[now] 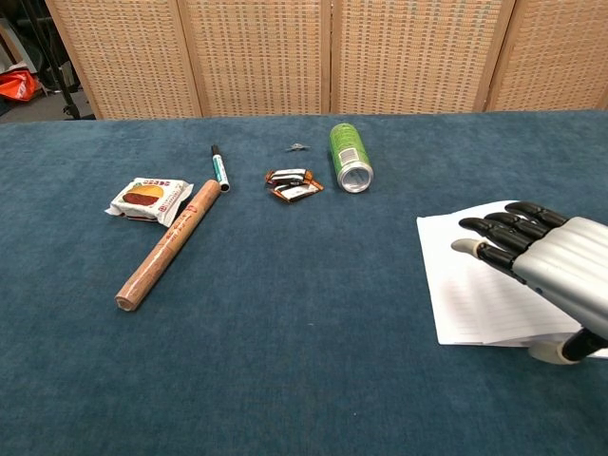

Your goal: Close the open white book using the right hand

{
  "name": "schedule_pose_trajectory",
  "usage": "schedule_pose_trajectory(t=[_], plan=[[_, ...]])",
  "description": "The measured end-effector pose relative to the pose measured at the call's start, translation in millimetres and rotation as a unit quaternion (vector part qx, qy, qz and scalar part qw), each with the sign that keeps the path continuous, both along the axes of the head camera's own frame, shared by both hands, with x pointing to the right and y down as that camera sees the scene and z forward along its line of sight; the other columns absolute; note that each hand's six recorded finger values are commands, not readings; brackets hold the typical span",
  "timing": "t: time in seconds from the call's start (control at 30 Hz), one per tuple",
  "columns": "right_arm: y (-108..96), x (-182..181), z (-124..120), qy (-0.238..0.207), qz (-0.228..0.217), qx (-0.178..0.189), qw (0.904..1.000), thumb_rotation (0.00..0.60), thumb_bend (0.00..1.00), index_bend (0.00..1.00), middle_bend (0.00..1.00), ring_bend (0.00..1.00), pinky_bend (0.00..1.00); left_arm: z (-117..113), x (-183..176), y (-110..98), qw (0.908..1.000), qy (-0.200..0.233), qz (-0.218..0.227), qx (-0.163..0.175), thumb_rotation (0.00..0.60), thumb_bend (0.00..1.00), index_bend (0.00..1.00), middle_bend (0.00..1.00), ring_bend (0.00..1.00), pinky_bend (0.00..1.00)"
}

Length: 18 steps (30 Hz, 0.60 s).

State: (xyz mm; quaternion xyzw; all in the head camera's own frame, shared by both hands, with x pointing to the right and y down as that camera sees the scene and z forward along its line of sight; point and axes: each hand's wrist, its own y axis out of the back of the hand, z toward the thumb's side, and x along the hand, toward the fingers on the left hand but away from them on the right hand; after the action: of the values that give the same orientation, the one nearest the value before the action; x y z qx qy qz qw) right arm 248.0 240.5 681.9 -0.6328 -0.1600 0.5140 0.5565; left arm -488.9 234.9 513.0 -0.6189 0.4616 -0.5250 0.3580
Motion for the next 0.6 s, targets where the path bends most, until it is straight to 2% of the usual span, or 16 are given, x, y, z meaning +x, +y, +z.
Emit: schedule_pose_trajectory(t=[0.6], plan=[[6.7,0.0,6.8,0.014,-0.005,-0.006,0.9999,0.600,0.00,0.00,0.00,0.00,0.00,1.7,1.7,0.3,1.0000,0.000,0.005,-0.006,0.600,0.00,0.00,0.00,0.00,0.00]])
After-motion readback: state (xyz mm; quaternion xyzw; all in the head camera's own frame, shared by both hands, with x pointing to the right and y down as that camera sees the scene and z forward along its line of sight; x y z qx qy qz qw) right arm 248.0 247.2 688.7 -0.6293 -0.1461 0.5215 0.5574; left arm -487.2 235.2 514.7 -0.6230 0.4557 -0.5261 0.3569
